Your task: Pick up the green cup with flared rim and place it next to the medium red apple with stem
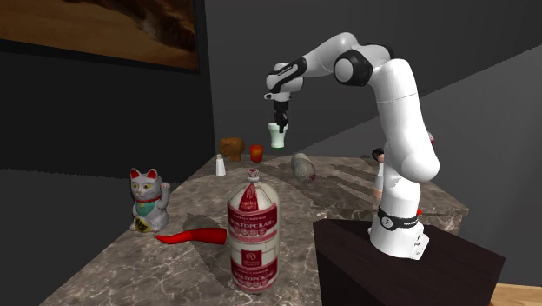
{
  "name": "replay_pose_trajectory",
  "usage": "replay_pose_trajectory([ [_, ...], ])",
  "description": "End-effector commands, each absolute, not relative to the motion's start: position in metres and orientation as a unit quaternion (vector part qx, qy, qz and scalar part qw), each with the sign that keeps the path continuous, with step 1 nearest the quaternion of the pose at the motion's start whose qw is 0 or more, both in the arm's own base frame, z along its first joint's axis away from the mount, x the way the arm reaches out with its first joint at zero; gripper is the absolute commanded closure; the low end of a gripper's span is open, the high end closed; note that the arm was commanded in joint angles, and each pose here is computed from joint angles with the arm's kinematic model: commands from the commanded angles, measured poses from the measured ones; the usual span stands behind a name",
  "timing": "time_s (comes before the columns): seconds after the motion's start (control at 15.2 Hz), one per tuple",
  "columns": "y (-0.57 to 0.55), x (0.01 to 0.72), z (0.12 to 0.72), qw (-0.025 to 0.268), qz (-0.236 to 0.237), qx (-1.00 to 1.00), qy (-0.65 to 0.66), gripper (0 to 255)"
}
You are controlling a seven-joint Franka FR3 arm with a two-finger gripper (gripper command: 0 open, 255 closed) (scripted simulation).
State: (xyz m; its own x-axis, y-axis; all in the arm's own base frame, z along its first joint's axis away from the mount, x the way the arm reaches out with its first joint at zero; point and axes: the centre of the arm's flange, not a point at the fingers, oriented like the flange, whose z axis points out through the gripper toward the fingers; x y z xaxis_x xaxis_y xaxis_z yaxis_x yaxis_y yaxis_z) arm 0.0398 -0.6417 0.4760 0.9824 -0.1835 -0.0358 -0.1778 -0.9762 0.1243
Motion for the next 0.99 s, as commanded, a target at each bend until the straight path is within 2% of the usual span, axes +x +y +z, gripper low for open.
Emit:
replay_pose_trajectory([
  [0.0,-0.641,0.040,0.465,0.061,-0.023,0.994,-0.091,255],
  [0.92,-0.641,0.040,0.391,0.061,-0.023,0.994,-0.091,255],
])
